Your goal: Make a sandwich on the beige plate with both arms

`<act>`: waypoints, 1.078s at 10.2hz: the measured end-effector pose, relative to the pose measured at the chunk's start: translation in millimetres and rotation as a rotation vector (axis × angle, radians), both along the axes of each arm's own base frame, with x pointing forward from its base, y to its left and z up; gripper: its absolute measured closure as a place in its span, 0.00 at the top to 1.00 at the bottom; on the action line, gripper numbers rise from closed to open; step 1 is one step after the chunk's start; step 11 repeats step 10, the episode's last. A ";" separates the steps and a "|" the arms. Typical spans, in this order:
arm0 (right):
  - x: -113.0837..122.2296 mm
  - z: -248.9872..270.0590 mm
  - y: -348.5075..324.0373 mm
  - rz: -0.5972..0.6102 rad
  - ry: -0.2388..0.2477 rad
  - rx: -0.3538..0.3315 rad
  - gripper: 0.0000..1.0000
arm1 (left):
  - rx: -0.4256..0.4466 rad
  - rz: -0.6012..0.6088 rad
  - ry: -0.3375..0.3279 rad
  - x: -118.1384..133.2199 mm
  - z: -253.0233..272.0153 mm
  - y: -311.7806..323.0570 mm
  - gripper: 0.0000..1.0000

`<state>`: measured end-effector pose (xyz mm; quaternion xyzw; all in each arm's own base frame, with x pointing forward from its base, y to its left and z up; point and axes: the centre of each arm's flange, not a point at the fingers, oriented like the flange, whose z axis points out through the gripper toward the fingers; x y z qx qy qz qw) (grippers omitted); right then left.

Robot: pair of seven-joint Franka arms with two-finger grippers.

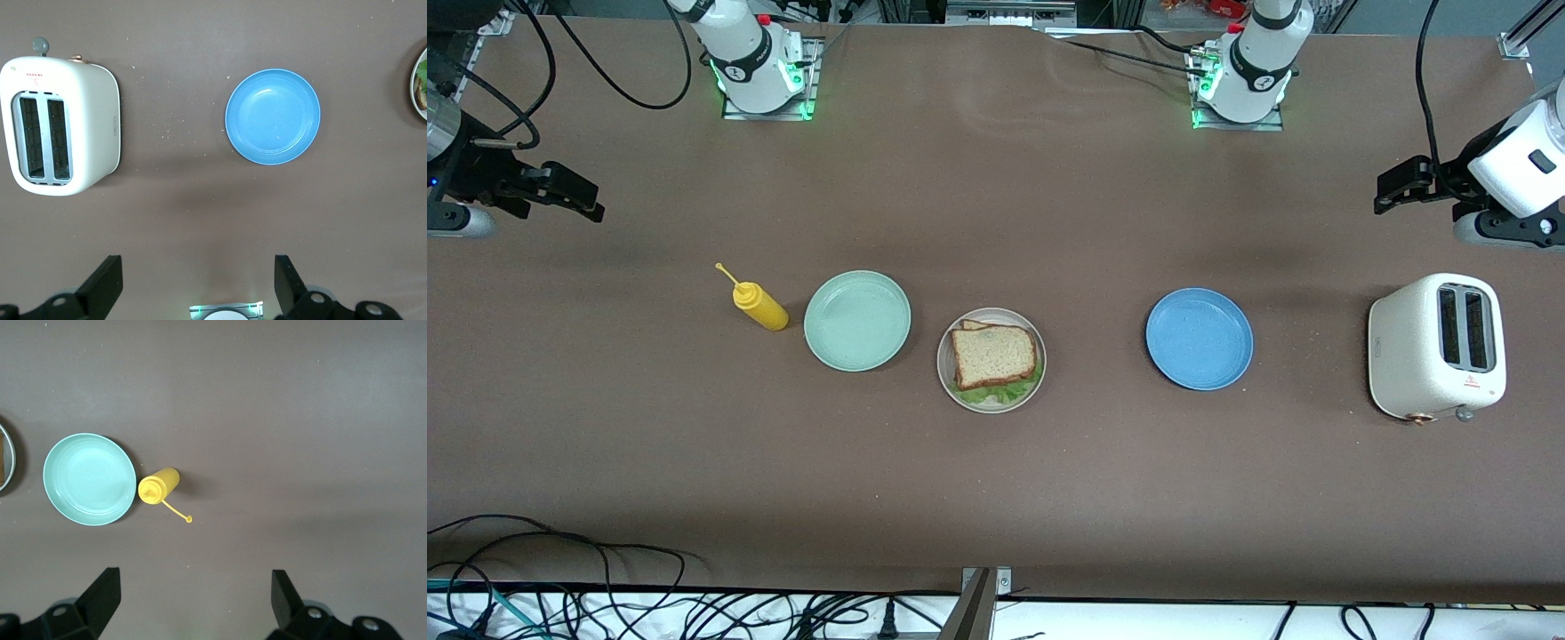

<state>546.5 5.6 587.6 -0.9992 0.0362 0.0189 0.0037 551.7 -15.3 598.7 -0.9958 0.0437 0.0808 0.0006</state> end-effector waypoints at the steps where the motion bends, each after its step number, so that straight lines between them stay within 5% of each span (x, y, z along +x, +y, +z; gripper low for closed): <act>1: 0.1 0.1 0.7 -0.004 -0.001 0.000 1.00 | 0.000 -0.001 0.003 0.4 -1.3 -0.5 1.00; 11: 9.2 -12.0 -0.1 -0.006 0.018 -0.001 1.00 | 0.001 -0.003 0.017 6.7 -10.8 -2.2 1.00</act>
